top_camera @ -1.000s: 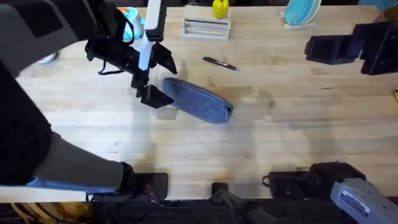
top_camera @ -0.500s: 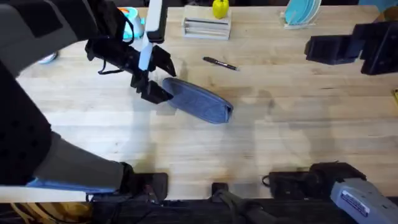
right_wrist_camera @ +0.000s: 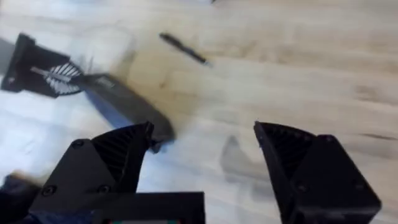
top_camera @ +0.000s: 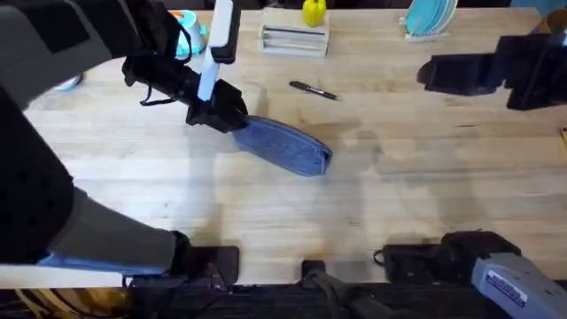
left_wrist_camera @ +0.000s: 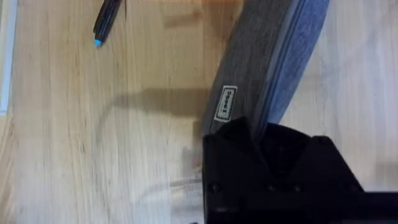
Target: Unzip the bag, pick up the pens from the table one at a time and place them inside, then zip the bag closed.
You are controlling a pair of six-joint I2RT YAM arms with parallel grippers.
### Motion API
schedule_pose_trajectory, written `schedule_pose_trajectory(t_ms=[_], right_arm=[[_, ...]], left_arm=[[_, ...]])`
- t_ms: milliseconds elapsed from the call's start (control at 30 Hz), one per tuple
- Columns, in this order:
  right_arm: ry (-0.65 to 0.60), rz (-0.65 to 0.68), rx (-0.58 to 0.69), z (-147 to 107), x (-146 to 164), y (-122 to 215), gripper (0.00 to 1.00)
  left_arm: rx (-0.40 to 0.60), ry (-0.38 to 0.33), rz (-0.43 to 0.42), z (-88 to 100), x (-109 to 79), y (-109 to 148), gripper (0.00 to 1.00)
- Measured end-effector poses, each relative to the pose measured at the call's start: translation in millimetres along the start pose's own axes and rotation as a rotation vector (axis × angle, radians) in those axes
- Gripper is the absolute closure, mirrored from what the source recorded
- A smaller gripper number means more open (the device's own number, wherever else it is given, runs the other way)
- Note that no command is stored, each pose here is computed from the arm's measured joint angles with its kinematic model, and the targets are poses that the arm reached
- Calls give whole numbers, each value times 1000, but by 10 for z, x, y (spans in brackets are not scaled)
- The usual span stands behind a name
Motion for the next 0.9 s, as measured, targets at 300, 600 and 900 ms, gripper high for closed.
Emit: schedule_pose_trajectory(t_ms=[300,600,900], right_arm=[[28,175,303,-257,411,-397,5],[48,132,428,-536,718,-544,4],[-21,2,450,-800,766,-639,3]], left_arm=[[0,1,0,0,0,0,960],[0,1,0,0,0,0,960],[0,1,0,0,0,0,960]])
Point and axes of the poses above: each hand's point on the last joint's axis, 136 mm out from that joint toward the fingers, its own y axis back along the fingers, its own x axis along the line the jaws close on, z = x × y, the point moved 9 cm from there along y, back along the fingers, and after that the axes turned 15 degrees about -y, right-handed, at the moved point
